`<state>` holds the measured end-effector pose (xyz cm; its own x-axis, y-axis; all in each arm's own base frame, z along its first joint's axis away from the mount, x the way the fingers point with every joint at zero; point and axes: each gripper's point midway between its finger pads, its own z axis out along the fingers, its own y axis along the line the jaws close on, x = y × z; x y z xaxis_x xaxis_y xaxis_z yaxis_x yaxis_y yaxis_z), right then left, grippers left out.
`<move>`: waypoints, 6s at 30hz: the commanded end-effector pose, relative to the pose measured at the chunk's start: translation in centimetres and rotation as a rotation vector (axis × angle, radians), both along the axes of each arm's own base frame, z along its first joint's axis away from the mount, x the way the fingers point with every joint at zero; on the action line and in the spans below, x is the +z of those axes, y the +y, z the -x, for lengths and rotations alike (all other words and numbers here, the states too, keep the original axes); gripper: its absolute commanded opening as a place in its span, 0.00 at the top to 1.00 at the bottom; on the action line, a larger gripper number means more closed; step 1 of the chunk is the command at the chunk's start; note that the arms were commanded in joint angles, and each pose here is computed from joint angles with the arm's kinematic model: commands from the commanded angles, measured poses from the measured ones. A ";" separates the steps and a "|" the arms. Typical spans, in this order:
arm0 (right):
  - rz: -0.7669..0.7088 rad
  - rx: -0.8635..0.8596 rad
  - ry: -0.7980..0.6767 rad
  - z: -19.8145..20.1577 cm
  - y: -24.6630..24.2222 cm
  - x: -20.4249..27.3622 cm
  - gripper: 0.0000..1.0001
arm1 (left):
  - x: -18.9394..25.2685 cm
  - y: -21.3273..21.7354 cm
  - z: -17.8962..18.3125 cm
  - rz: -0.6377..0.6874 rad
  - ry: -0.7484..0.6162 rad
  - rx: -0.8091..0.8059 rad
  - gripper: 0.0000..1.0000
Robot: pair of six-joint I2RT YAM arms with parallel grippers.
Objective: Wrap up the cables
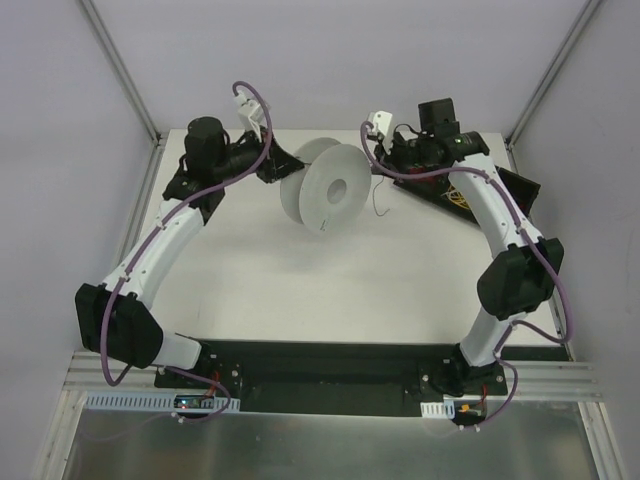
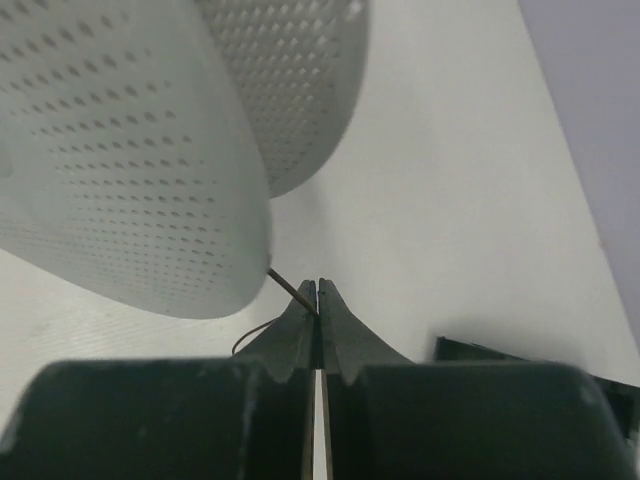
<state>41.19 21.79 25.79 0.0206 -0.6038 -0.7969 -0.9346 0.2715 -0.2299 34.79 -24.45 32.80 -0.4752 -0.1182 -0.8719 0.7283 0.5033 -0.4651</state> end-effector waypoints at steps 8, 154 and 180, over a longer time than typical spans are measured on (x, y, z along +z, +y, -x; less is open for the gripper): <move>-0.120 -0.039 0.230 3.4 -0.8 -3.2 0.99 | 13.7 1.6 2.1 0.305 -0.131 -0.090 1.00; -0.607 -0.128 0.261 8.9 2.7 5.8 1.00 | 6.1 2.4 -2.5 0.530 0.390 -0.127 1.00; -0.518 -0.213 0.195 2.4 0.2 3.6 1.00 | 4.1 3.9 -0.8 0.347 0.171 -0.125 1.00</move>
